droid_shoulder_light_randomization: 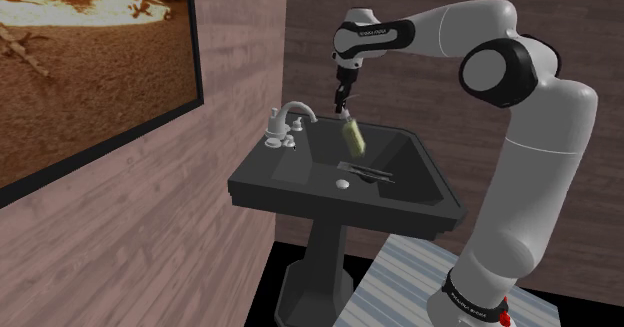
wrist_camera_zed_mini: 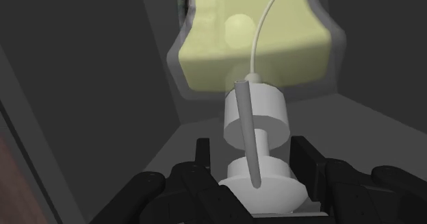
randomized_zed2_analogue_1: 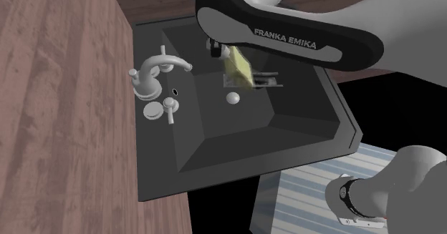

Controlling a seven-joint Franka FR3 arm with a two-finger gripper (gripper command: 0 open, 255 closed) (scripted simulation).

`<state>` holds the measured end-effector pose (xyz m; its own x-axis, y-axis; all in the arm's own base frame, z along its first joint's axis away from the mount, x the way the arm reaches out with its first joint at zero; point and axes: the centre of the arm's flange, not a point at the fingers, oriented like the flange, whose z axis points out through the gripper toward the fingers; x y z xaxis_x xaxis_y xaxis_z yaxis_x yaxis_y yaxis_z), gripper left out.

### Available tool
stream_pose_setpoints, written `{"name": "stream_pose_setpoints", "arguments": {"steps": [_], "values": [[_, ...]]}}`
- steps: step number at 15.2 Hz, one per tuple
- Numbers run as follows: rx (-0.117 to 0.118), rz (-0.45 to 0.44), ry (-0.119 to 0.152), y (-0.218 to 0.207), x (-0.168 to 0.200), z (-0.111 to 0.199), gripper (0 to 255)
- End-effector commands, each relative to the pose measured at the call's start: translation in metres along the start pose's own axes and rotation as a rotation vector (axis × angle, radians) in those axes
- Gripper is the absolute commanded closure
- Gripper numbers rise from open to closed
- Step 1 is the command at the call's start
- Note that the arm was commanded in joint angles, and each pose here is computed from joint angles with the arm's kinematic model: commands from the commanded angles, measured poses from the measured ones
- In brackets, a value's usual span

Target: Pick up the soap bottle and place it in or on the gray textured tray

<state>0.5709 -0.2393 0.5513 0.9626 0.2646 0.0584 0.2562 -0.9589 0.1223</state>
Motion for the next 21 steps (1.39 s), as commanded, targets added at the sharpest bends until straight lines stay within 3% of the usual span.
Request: {"name": "stream_pose_setpoints", "arguments": {"steps": [1,16,21], "values": [[0.000,-0.001,0.000,0.007,-0.023,-0.011,255],[0.000,-0.001,0.000,0.075,-0.197,-0.075,255],[0.000,-0.001,0.000,0.074,-0.204,-0.056,255]]}}
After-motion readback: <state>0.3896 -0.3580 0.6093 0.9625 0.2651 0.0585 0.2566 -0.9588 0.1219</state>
